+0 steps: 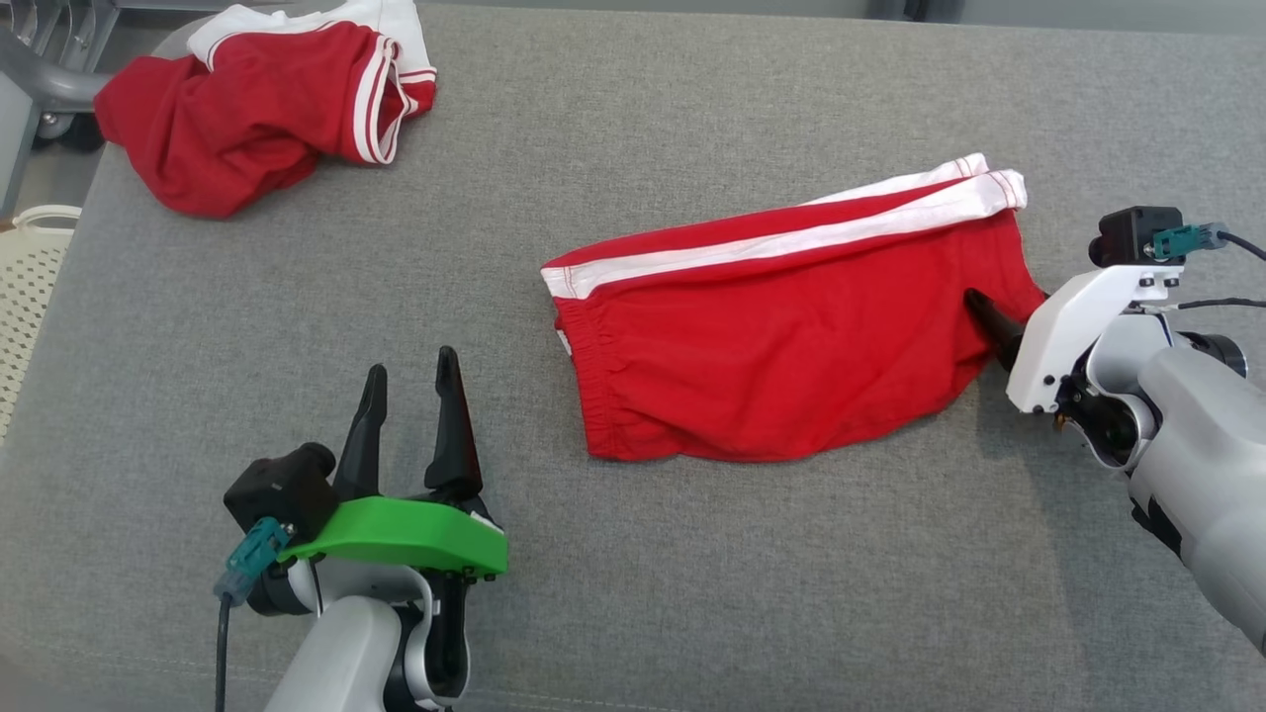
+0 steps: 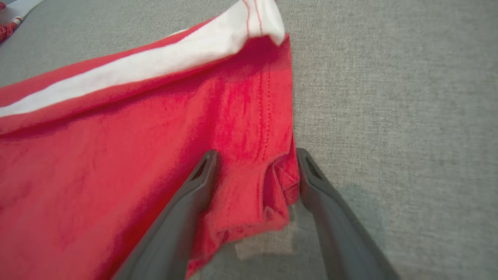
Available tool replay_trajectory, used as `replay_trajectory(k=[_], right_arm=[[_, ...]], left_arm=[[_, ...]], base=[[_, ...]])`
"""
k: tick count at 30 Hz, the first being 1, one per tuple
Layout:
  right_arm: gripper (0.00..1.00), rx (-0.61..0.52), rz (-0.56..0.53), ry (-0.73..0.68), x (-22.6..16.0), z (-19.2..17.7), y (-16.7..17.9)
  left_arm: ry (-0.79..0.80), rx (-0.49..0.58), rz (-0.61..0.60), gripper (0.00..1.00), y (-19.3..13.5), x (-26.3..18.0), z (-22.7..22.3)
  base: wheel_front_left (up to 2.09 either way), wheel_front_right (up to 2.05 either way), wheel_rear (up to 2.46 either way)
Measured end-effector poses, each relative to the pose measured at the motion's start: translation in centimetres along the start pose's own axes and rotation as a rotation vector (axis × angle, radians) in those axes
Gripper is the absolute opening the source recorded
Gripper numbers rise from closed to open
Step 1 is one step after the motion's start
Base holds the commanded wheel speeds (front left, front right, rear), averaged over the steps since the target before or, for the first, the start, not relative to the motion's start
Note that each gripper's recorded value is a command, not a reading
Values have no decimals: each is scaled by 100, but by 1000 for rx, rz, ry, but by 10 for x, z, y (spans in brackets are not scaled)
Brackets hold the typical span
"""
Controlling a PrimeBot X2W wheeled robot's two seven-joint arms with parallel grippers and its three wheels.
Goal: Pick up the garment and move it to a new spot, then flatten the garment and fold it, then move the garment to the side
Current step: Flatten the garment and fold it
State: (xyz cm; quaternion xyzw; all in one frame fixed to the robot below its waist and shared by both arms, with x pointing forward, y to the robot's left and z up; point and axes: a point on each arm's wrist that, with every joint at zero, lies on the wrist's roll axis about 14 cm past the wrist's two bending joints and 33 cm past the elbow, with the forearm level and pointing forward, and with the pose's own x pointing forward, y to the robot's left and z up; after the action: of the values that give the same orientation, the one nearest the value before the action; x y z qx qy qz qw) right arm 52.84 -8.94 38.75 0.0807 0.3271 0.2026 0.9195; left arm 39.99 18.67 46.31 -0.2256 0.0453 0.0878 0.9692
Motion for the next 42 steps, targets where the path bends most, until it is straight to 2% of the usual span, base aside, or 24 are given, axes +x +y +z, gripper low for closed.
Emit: replay_trajectory(k=[2,4,5,16,23,28,35,42], right_arm=[[48,-5,2,16,0,-3,2],[27,-4,0,23,-1,-4,2],[2,-5,-1,23,-1,-4,2],[0,85,28,-84,-15,16,9],[0,170,-7,-156,-51,23,-23],[0,243,-73,-207,-81,11,-55],[0,332,-155,-280,-114,-21,-80],[0,359,-239,-349,-136,-33,-97]], left_arm=[[-1,1,4,100,1,-1,0],[-3,0,4,100,1,-1,1],[-4,1,4,100,1,-1,1],[9,-5,-32,100,-9,-2,-4],[26,-9,-96,100,-31,0,-9],[33,-10,-150,100,-48,2,-11],[47,-5,-215,100,-68,3,-15],[68,-4,-287,100,-91,1,-19]], base=[[0,0,0],[0,0,0],[0,0,0],[0,0,0],[0,0,0],[0,0,0],[0,0,0],[0,0,0]])
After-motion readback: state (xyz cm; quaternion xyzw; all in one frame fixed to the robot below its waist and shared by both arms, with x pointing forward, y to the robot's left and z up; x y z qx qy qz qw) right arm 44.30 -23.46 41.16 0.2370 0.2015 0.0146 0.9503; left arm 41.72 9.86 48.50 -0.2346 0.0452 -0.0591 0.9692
